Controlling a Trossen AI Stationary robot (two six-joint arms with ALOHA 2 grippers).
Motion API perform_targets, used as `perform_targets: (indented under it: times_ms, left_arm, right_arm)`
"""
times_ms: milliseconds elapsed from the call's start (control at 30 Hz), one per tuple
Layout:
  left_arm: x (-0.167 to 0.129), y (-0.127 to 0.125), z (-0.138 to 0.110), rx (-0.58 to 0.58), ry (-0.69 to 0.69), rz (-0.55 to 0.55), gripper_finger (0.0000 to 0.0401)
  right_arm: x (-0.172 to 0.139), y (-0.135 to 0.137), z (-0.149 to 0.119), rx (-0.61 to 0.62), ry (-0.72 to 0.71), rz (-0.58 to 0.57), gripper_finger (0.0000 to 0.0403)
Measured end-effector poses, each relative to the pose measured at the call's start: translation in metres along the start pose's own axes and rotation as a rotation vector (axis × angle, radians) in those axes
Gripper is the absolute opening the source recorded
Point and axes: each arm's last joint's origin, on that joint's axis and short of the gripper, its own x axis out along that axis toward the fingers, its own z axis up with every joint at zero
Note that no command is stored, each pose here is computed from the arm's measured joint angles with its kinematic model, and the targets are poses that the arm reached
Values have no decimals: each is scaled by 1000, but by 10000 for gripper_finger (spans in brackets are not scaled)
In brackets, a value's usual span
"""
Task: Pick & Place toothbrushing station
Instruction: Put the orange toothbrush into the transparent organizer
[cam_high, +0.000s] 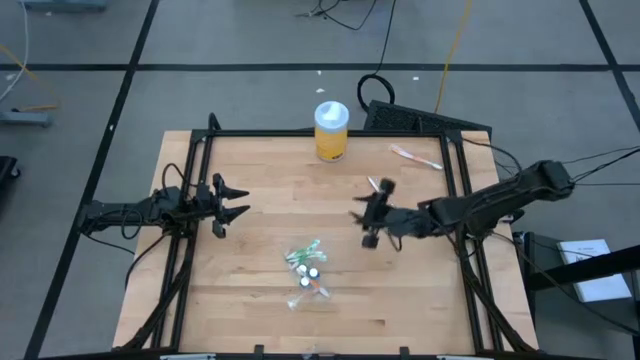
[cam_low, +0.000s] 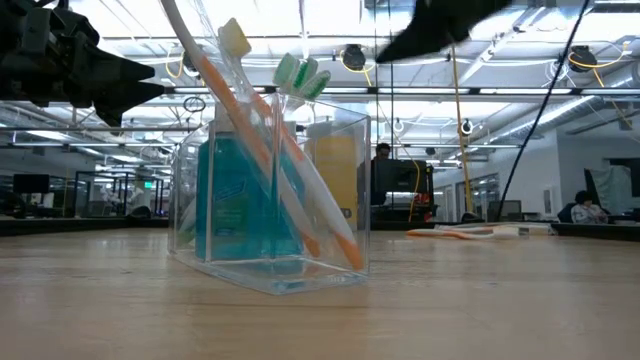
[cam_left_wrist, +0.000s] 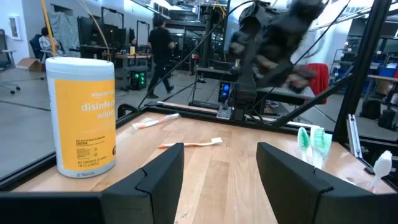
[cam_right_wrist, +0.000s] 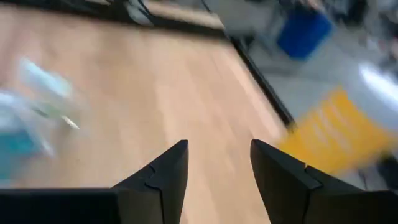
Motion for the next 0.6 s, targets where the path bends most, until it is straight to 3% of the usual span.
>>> perform_targets:
  times_ms: [333,600]
  left_arm:
    - [0,0,0,0,0,0,209]
    - [0,0,0,0,0,0,209]
  right_arm:
    - [-2,-49,-86,336,294,-120,168]
    - [-6,-103,-137,529,407,-615,169]
